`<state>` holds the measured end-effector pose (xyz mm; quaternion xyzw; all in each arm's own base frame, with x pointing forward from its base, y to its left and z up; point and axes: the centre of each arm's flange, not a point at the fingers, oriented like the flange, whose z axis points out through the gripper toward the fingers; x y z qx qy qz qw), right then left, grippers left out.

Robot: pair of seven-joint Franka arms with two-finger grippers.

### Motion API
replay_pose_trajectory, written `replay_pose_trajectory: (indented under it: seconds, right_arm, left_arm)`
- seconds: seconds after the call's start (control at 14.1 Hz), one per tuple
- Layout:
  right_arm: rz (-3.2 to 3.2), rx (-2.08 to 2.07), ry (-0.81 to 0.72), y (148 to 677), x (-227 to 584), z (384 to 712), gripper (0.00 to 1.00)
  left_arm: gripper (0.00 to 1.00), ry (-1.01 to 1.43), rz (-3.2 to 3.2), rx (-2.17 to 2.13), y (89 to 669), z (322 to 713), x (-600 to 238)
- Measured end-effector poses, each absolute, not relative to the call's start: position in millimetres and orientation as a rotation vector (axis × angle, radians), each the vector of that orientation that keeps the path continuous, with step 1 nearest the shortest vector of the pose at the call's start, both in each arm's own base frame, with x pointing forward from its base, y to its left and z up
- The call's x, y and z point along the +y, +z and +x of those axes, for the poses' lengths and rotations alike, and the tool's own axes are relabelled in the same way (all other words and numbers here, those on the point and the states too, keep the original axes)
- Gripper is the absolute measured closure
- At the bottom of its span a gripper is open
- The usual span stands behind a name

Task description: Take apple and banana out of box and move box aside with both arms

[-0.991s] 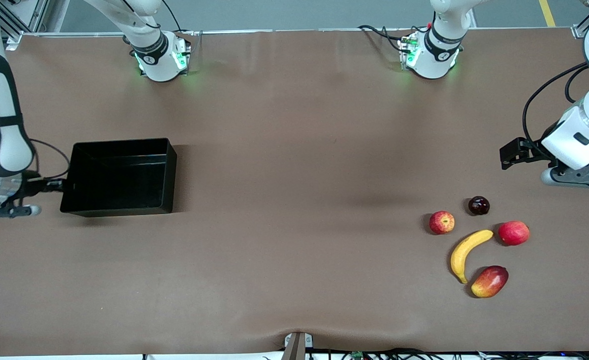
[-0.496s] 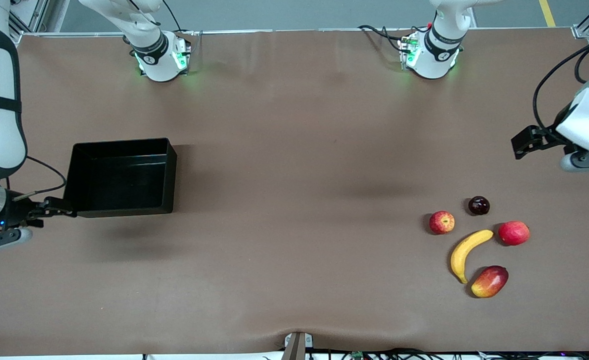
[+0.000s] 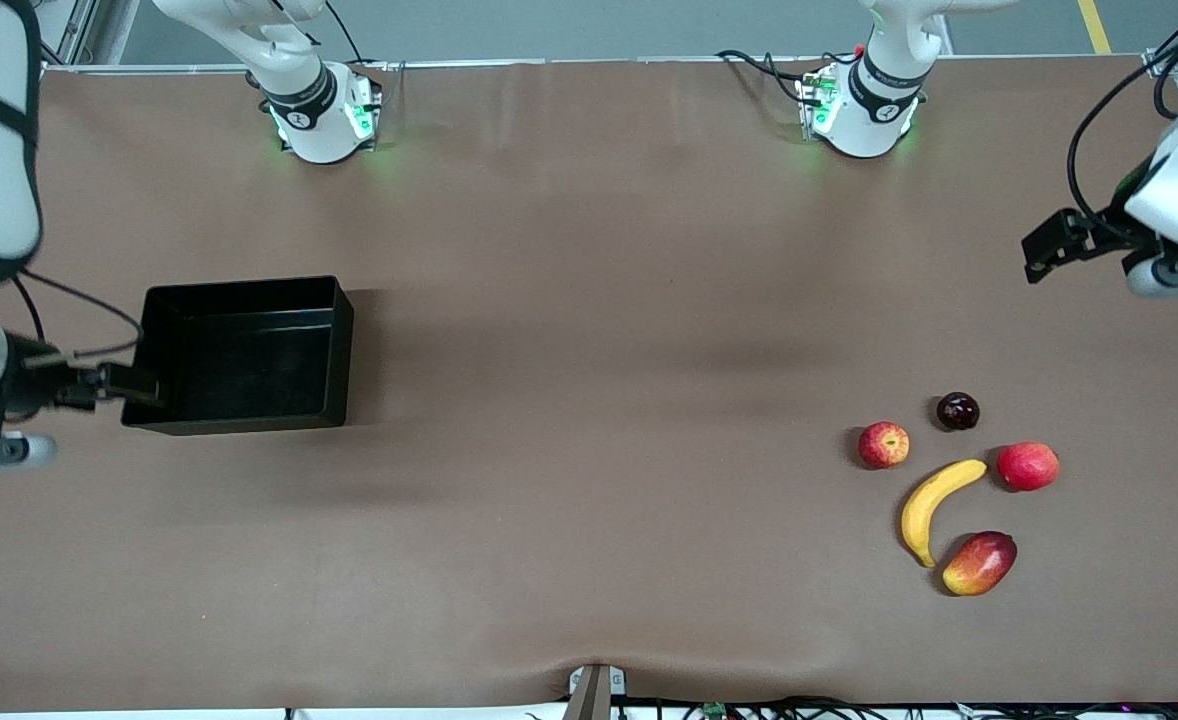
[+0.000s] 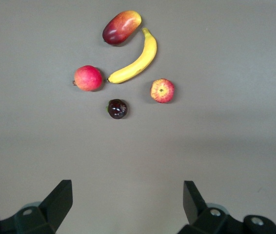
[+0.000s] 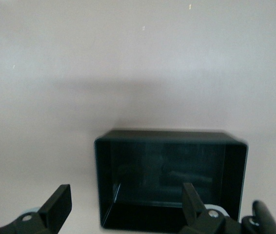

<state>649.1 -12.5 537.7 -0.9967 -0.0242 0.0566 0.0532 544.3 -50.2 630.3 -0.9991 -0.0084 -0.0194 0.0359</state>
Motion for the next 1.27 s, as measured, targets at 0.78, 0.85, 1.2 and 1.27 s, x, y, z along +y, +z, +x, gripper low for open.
replay_pose_trajectory:
  seconds: [0.78, 0.85, 1.2, 1.27]
  right_arm:
    - [-3.145, -0.094, 0.137, 667.7, -4.7, 501.0, 0.0]
    - [-3.146, -0.072, 0.132, 663.0, -12.0, 503.6, 0.0]
    - [-3.147, -0.026, 0.109, 660.2, -27.7, 507.9, 0.0]
    - [-3.147, -0.026, 0.107, 660.3, -27.7, 508.0, 0.0]
  left_arm:
    - [0.0, -0.081, -3.124, -0.029, 632.5, 506.6, -55.1]
    - [0.0, -0.081, -3.124, -0.021, 632.6, 506.6, -55.2]
    - [0.0, -0.06, -3.124, 0.038, 625.6, 510.7, -55.1]
    - [0.0, -0.054, -3.124, 0.039, 623.7, 512.0, -55.3]
